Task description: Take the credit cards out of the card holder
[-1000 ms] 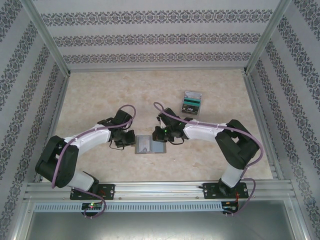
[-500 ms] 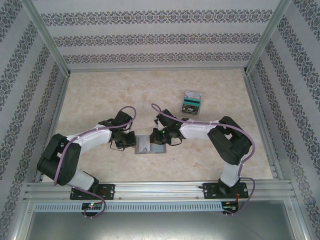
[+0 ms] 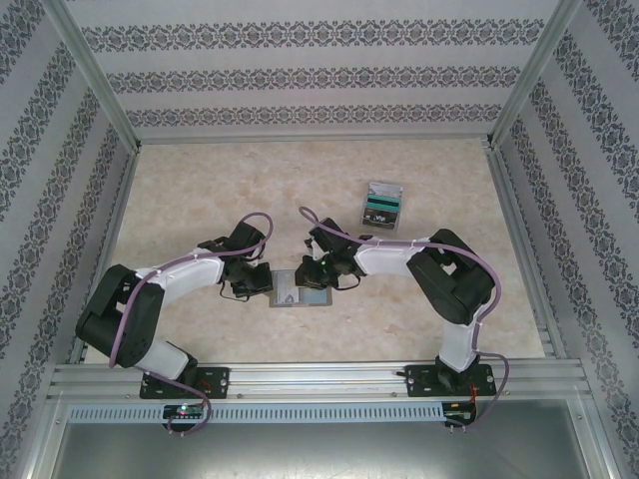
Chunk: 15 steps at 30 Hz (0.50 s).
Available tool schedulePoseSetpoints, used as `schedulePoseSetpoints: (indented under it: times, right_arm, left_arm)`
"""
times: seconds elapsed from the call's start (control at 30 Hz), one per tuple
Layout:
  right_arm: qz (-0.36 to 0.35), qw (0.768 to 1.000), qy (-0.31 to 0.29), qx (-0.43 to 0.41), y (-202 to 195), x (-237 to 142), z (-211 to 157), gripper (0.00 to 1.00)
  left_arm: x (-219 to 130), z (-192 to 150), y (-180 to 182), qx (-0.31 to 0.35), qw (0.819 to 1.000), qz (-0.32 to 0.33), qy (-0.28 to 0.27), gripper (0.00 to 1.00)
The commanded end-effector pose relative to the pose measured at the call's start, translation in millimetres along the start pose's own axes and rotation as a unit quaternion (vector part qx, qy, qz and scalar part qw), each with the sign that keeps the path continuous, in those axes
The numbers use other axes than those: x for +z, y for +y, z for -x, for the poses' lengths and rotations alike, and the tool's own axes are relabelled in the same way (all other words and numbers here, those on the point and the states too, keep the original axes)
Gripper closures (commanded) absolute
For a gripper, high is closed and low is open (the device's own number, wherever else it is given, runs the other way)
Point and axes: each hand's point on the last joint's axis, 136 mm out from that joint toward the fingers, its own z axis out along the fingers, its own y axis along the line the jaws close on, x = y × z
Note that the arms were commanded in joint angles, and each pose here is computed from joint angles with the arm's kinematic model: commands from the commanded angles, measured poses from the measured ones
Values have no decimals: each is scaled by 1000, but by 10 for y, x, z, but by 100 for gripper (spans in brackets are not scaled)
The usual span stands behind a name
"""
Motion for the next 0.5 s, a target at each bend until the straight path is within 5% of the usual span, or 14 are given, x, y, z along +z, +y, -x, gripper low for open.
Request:
schedulePoseSetpoints:
  times: [0.0, 0.33, 0.47]
  right_arm:
    - [15, 1000, 5, -7, 116, 36, 13, 86]
    - [22, 1000, 17, -7, 139, 80, -5, 83]
    - [16, 1000, 13, -6, 120, 59, 4, 100]
  left_arm:
    - [42, -1, 13, -10, 1000, -3, 7, 90]
    - [46, 26, -28, -8, 1000, -9, 10, 90]
    - [46, 32, -1, -12, 1000, 0, 10, 91]
